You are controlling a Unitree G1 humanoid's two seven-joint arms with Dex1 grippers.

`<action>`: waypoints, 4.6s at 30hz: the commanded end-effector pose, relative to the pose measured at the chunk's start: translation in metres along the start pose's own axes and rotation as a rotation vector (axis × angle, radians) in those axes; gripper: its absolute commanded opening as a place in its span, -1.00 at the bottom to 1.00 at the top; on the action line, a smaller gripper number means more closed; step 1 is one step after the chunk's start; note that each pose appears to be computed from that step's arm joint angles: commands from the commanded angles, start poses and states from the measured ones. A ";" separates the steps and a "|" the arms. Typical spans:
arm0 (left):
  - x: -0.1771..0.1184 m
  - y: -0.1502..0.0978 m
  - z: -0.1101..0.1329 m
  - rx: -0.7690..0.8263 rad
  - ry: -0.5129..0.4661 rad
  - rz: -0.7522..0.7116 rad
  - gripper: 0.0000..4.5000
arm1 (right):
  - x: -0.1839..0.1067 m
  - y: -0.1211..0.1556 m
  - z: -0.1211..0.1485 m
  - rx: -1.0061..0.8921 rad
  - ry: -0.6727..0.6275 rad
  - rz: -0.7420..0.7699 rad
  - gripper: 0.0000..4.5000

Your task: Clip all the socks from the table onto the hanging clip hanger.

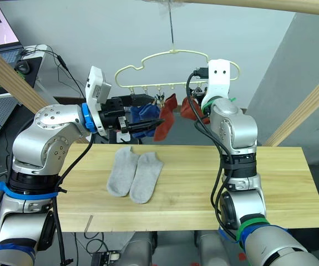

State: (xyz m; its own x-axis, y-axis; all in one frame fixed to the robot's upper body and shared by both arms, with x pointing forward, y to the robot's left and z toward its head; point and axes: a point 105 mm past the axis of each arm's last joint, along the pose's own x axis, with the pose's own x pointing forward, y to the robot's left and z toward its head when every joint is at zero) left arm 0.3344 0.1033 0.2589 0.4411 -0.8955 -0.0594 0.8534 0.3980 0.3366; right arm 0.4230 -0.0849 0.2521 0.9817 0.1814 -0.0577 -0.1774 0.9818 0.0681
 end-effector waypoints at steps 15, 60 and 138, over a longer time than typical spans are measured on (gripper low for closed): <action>0.001 -0.001 0.011 0.041 -0.036 0.007 0.66 | -0.033 0.003 0.006 -0.034 -0.051 -0.010 -0.09; -0.015 -0.009 -0.082 -0.114 0.307 0.116 0.81 | -0.020 -0.004 0.025 -0.055 -0.107 -0.049 -1.00; 0.141 -0.034 -0.058 -0.359 0.063 -0.014 -0.72 | -0.035 0.005 0.034 0.020 -0.072 -0.018 -1.00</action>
State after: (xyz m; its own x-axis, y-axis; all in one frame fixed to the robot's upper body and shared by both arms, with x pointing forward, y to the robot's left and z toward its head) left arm 0.3835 -0.0179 0.1726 0.4397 -0.8836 -0.1610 0.8896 0.4531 -0.0571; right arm 0.3970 -0.0892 0.2653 0.9865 0.1473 -0.0709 -0.1415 0.9866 0.0807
